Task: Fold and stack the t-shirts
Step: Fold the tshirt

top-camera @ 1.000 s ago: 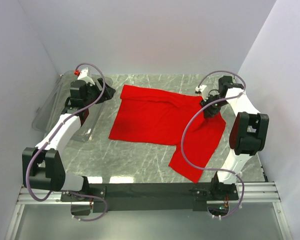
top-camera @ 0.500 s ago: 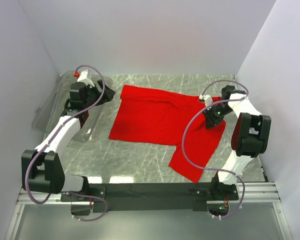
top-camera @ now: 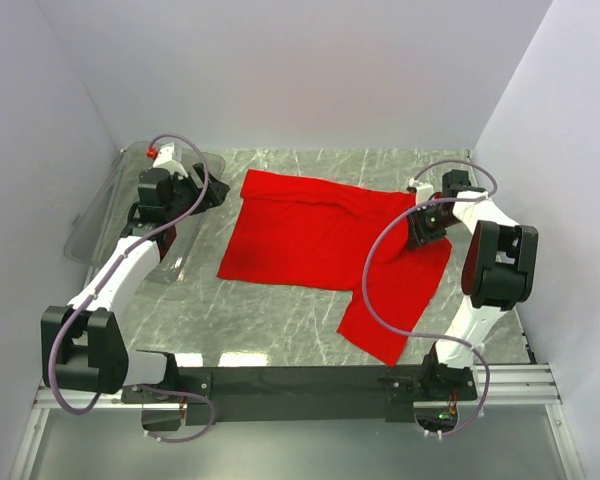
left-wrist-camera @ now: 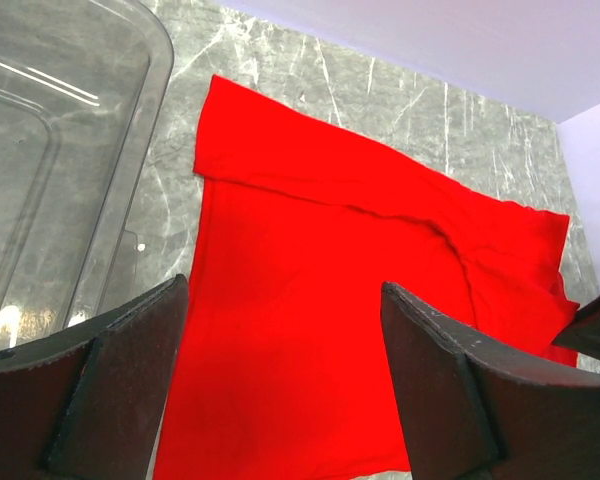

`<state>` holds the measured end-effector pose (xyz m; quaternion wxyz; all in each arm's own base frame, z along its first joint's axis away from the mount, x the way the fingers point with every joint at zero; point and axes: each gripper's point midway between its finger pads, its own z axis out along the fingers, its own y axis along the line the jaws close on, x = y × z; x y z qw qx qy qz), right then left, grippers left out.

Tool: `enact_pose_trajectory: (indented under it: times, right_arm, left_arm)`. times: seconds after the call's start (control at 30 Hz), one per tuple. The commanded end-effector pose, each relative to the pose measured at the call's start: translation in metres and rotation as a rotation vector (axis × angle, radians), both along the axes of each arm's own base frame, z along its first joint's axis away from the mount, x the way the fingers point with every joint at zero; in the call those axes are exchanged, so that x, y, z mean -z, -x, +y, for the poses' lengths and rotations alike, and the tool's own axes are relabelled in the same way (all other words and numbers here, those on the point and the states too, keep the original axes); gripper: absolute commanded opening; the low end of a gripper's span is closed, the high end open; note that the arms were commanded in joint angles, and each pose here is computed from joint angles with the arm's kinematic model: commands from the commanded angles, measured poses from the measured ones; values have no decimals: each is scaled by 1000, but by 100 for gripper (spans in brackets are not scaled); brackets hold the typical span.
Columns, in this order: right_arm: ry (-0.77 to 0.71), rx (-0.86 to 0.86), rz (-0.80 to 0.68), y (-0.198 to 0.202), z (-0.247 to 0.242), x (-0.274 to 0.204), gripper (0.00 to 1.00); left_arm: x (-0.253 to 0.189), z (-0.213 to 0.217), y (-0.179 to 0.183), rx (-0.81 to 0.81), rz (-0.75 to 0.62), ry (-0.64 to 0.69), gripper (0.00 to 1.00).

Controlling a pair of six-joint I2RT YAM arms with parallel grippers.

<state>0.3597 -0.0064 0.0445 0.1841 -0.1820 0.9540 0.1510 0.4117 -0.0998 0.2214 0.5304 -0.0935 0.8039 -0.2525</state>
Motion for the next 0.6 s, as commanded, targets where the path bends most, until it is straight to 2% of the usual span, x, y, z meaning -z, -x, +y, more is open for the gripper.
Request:
enact_pose_trajectory:
  times: [0.0, 0.33, 0.57]
  right_arm:
    - [-10, 55, -47, -26, -5, -4, 43]
    - [-14, 57, -63, -43, -5, 1, 45]
    - [-40, 33, 5, -39, 3, 9, 45]
  left_arm:
    - [-21, 2, 1, -5, -65, 10, 83]
    - [-22, 2, -3, 0, -65, 13, 83]
    - [-20, 1, -3, 1, -61, 14, 83]
